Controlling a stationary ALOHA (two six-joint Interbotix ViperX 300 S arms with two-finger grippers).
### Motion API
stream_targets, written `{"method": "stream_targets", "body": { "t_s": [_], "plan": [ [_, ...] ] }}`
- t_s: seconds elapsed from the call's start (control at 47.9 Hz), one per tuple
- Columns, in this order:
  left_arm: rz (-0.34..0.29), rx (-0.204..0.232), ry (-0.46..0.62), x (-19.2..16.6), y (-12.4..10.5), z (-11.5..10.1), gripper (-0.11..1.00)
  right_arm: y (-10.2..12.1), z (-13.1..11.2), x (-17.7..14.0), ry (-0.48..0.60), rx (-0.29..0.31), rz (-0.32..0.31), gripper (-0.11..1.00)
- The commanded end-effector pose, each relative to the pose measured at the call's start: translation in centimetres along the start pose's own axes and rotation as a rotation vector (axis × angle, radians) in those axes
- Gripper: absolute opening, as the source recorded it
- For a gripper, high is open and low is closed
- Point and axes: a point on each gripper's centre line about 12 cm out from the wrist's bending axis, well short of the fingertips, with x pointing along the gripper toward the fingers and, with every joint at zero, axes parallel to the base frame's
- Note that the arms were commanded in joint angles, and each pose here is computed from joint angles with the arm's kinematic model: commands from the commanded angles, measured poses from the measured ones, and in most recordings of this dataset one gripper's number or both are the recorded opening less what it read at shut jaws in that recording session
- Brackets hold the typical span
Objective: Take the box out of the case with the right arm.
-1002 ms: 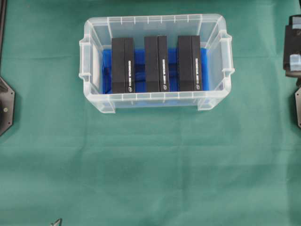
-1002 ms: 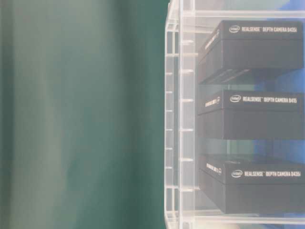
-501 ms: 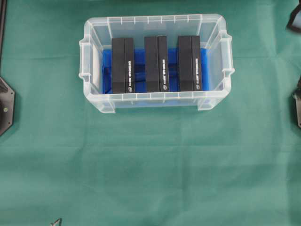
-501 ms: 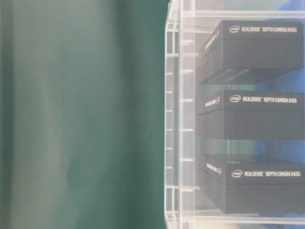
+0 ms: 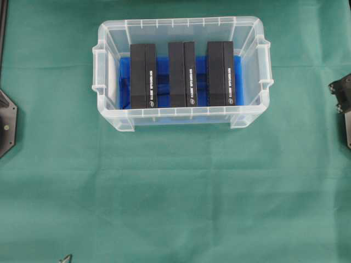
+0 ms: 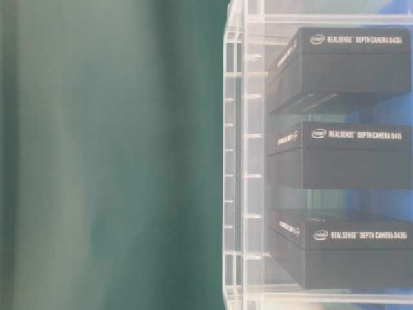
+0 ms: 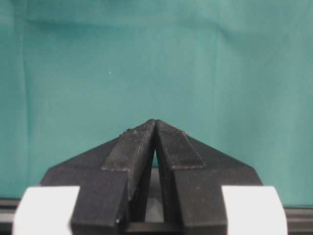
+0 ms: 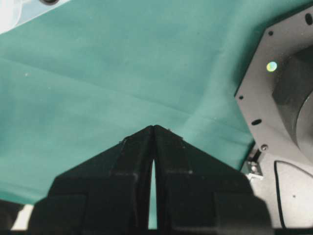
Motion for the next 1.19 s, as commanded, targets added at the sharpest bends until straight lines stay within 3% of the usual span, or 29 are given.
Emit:
{"method": "stream_targets", "body": {
  "t_s": [0.0, 0.313, 0.564, 0.919, 1.169],
  "plan": [
    [-0.003, 0.003, -0.023, -0.6, -0.1, 0.6, 0.02, 0.6, 0.6, -0.5, -0.026, 0.009, 0.021, 0.02],
    [-0.003, 0.003, -0.020, -0.6, -0.1, 0.5, 0.02, 0.1, 6.1, 0.1, -0.088, 0.029, -0.017, 0.02],
    [-0.003, 0.003, -0.018, -0.5, -0.1, 0.6, 0.02, -0.2, 9.5, 0.8, -0.099, 0.002, -0.058, 0.02],
    [-0.003, -0.001, -0.020, -0.6, -0.1, 0.5, 0.02, 0.0, 9.8, 1.3, -0.085, -0.002, -0.052, 0.02],
    [-0.003, -0.001, -0.020, -0.6, -0.1, 0.5, 0.02, -0.2, 9.5, 1.8, -0.070, 0.029, -0.057, 0.02]
  ]
}}
